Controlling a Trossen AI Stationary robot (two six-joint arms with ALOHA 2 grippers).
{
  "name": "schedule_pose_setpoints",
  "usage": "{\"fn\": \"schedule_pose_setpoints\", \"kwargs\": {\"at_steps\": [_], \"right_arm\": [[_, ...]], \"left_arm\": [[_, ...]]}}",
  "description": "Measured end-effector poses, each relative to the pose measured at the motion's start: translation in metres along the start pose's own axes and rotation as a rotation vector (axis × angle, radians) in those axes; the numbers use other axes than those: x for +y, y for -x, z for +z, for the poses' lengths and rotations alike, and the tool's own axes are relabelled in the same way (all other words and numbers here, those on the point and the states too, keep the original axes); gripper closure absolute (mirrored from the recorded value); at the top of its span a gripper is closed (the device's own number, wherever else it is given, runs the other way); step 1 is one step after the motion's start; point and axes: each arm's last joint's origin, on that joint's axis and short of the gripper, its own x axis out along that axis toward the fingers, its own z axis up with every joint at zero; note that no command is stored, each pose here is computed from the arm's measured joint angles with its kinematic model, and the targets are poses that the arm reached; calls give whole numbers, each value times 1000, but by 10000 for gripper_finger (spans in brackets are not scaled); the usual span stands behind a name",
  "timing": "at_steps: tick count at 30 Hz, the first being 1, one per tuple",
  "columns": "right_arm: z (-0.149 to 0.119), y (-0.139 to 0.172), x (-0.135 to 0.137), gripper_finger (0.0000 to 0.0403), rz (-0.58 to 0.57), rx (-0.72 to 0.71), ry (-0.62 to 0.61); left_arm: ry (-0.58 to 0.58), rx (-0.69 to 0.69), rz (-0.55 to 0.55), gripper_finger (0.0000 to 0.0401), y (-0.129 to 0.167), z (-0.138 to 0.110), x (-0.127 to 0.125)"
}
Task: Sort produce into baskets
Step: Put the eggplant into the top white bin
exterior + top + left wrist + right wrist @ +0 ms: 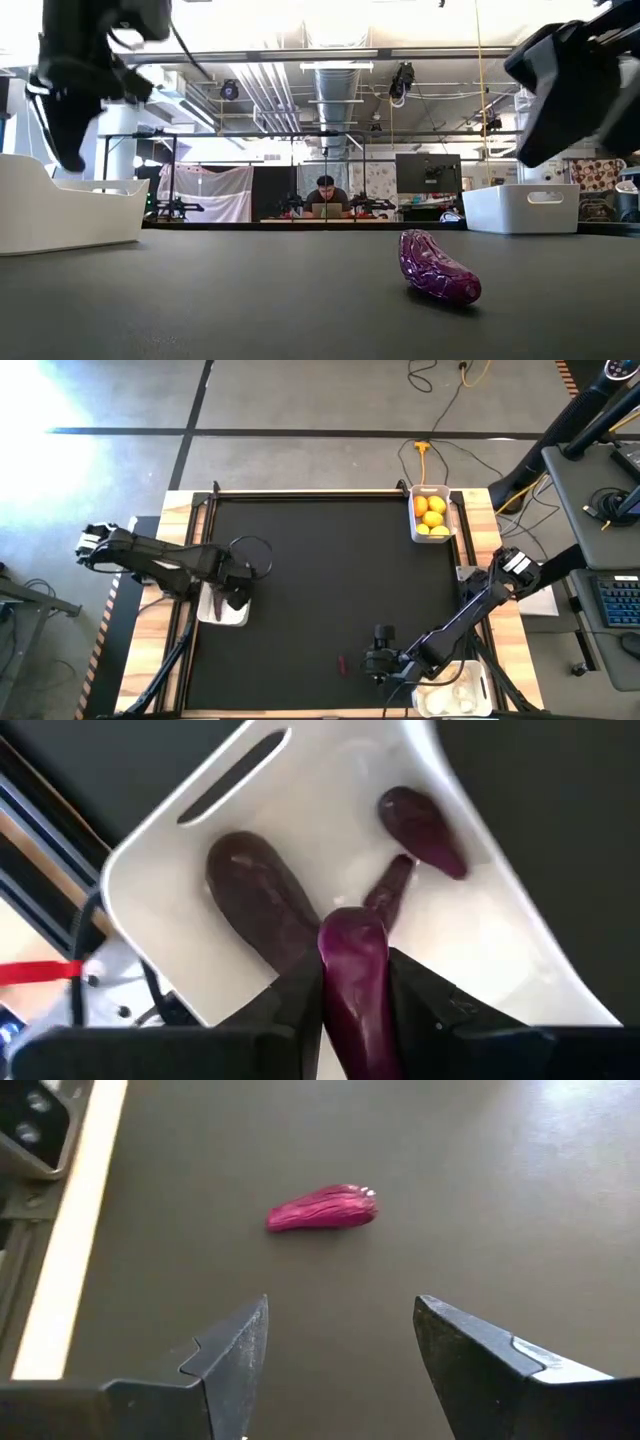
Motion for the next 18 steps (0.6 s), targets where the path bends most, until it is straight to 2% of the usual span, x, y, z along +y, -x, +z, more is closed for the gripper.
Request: {"fn": "schedule_pose_setpoints", "kwargs": {"at_steps": [8, 15, 18], "right_arm": [[-6, 5, 10, 164, 25, 0, -15], [-7, 7, 12, 165, 31, -1, -22], [-7, 7, 12, 165, 32, -1, -27]], "left_arm": [[110, 80, -14, 326, -37, 13, 16], [140, 7, -68, 326, -52, 19, 12], [142, 19, -50, 326, -59, 19, 11]]}}
